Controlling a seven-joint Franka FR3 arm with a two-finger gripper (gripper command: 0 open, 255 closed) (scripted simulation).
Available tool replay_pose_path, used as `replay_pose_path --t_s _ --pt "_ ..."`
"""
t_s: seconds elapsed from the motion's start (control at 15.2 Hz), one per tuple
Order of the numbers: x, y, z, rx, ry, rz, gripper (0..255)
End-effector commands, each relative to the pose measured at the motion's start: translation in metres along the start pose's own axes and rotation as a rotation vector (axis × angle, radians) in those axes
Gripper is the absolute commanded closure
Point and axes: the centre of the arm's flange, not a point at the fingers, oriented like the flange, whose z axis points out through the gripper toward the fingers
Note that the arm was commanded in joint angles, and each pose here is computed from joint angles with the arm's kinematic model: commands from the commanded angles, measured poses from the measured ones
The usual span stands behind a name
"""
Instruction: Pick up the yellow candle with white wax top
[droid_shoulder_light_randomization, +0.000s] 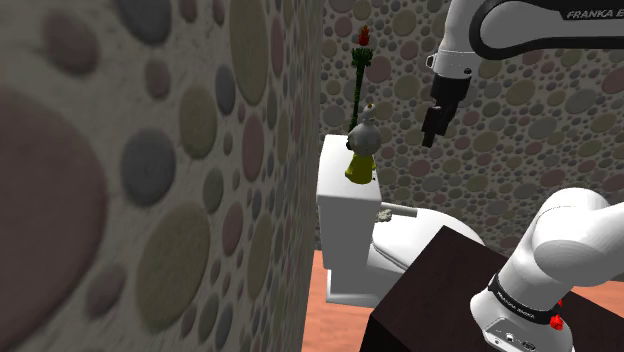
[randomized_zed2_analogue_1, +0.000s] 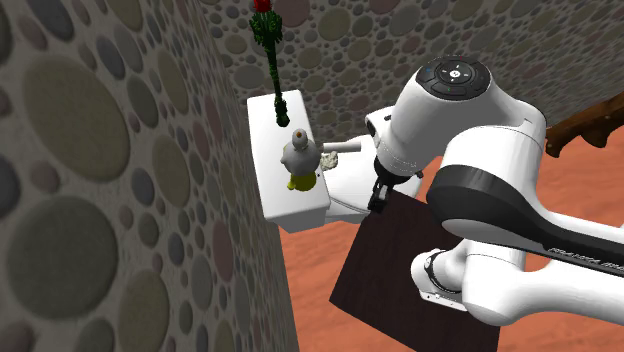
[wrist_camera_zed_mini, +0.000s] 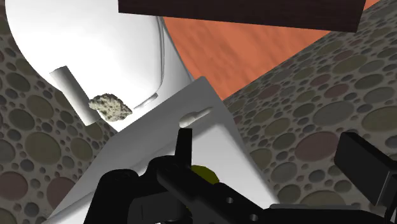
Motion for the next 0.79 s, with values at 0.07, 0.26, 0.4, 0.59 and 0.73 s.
replay_pose_path --t_s 0.07,0.26,0.4,0.59,0.73 --pt "0.011 0.005 -0.002 0.008 0.010 -0.011 0" --pt "0.044 0.019 -0.008 0.033 0.039 -0.043 0" --pt "0.067 0.028 -0.012 0.050 0.059 -0.064 0" --pt "0.100 0.041 -0.019 0.075 0.088 -0.097 0" --pt "0.123 0.049 -0.024 0.092 0.107 -0.118 0"
